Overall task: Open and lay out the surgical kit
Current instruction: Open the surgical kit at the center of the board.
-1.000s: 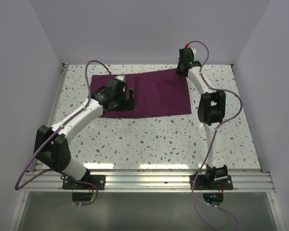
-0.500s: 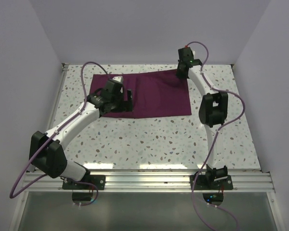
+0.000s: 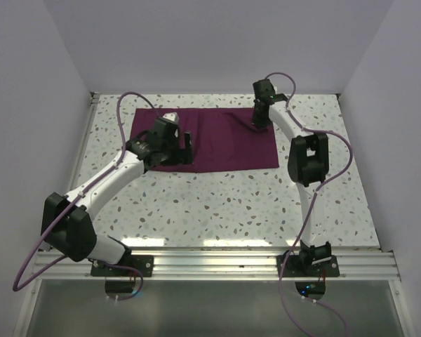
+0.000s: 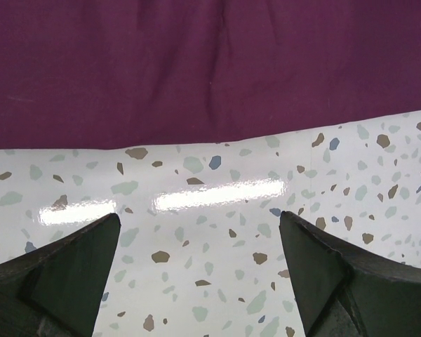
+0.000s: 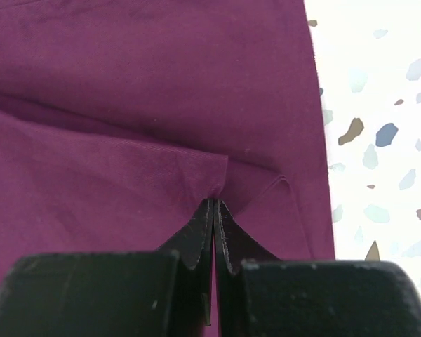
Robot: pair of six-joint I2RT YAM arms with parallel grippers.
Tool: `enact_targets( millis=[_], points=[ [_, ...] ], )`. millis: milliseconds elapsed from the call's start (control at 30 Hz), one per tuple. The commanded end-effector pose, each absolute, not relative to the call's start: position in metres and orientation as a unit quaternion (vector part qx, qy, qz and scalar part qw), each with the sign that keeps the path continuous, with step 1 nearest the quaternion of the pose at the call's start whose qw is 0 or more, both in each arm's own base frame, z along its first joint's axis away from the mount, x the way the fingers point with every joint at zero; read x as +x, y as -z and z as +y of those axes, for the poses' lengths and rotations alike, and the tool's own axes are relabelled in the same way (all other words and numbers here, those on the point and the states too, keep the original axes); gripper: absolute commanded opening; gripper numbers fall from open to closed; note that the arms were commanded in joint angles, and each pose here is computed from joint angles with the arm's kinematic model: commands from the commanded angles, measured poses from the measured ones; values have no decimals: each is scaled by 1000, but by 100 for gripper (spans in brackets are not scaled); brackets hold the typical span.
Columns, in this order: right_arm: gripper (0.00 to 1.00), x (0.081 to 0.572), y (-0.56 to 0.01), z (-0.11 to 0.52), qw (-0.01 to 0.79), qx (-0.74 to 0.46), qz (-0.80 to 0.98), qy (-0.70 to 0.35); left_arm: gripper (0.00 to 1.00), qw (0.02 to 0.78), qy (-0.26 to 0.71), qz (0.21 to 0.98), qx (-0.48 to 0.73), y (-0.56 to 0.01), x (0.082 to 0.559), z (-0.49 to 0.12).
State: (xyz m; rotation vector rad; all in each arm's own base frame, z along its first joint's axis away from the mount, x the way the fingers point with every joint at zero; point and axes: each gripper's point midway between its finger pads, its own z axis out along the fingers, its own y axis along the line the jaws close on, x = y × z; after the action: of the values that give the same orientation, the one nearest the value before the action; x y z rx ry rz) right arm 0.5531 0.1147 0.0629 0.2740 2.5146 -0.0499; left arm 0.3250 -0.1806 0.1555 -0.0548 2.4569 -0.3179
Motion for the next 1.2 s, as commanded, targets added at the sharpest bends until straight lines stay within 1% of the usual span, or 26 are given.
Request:
enact_targets(
  millis=[0,133,200,233,267,300,333,367,400,433,467,500,533,567,667,867,967,1033,1067,1167],
  points=[
    [0,552,-104,126,329,90,940,-11,100,347,137,927,-34,-169,326,-181],
    [0,528,-132,149,351,68,933,-40,100,357,129,924,-32,-174,331,-179],
    [0,507,-155,155,360,59,929,-53,100,365,115,923,-34,-180,338,-173],
    [0,491,-151,160,348,52,934,-56,100,378,116,918,-35,-192,346,-172],
    [0,480,-160,164,350,51,933,-67,100,383,116,916,-38,-198,352,-169],
    [0,467,-187,166,368,49,925,-84,100,384,117,915,-40,-200,358,-168],
    [0,453,-197,174,373,42,922,-94,100,397,124,908,-40,-213,367,-168],
    [0,433,-188,174,356,37,929,-94,100,402,128,906,-49,-217,376,-162],
    [0,420,-191,175,353,33,930,-95,100,400,128,906,-52,-216,382,-160],
    [0,400,-215,178,370,28,922,-110,100,409,131,901,-55,-225,391,-157],
    [0,377,-200,173,342,28,934,-101,100,411,131,900,-63,-227,399,-149],
    [0,362,-203,171,340,30,934,-104,100,409,131,901,-66,-225,405,-147],
    [0,342,-219,171,351,26,928,-122,100,419,129,896,-71,-233,414,-140],
    [0,317,-204,162,324,30,939,-113,100,423,129,894,-74,-236,418,-138],
    [0,261,-199,146,300,44,945,-126,100,433,121,889,-83,-243,431,-128],
    [0,167,-183,108,246,56,959,-126,100,453,97,878,-119,-255,444,-103],
    [0,128,-164,95,190,56,973,-115,100,453,88,875,-145,-252,439,-96],
    [0,107,-161,92,175,53,975,-130,100,443,90,877,-165,-244,430,-94],
    [0,92,-151,86,147,50,981,-118,100,437,80,878,-179,-238,425,-89],
    [0,61,-138,66,98,42,991,-80,100,418,57,878,-228,-216,398,-73]
  ],
)
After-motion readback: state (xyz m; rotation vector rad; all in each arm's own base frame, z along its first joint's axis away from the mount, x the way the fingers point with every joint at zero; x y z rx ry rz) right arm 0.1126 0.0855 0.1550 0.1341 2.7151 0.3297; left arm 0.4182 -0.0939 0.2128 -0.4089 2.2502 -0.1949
